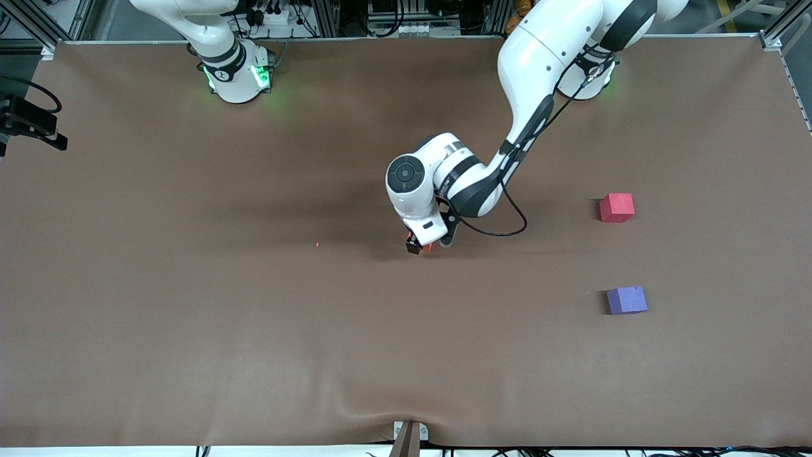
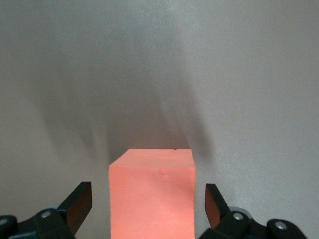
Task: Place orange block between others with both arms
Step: 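Carry the orange cube with the left gripper toward the pink cube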
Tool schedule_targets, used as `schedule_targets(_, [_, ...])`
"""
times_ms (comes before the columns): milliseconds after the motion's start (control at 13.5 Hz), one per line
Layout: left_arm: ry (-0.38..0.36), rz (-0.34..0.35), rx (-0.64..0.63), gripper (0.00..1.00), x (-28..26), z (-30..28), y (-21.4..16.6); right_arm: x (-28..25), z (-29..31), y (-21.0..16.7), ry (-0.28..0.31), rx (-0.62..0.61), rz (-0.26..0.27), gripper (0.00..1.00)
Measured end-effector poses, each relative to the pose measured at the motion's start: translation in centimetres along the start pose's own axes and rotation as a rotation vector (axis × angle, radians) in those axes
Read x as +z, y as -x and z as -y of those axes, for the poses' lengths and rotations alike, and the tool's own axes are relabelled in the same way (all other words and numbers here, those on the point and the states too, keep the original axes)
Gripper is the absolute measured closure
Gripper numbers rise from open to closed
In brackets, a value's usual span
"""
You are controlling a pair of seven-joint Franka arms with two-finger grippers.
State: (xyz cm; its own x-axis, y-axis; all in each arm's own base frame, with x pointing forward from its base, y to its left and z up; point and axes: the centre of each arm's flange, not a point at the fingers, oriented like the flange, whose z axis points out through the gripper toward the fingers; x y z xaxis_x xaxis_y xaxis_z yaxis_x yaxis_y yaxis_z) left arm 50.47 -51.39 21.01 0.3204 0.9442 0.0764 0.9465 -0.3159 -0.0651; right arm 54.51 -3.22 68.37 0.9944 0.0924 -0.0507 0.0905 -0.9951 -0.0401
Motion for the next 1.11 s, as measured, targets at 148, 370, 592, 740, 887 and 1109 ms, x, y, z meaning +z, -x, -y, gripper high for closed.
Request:
schedule_targets(148, [0.002,0.004,0.001,0.19,0.4,0.0,0.1,0.0,0.1,0.0,-0.006,-0.002,-0.001,0.00])
schedule_targets(370, [0.011,0.007,0.048,0.41,0.3,-0.3,0.0,0.0,0.3,-0.1,-0.016,-0.006,-0.003,0.00])
schedule_targets(592, [0.047,0.019,0.130,0.41,-1.6,-1.9,-2.1,0.0,1.2,-0.2,-0.020,-0.023,-0.003,0.00])
schedule_targets(740, [0.062,0.016,0.205,0.41,-4.5,-3.4,-5.7,0.0,1.9,-0.3,-0.019,-0.036,-0.003,0.00])
schedule_targets(887, [0.029,-0.011,0.336,0.42,-8.1,-3.4,-8.9,0.0,2.3,-0.3,-0.019,-0.043,-0.002,0.00])
schedule_targets(1109, [0.000,-0.037,0.470,0.45,-14.1,-2.7,-13.8,0.0,2.3,-0.3,-0.019,-0.043,-0.002,0.00])
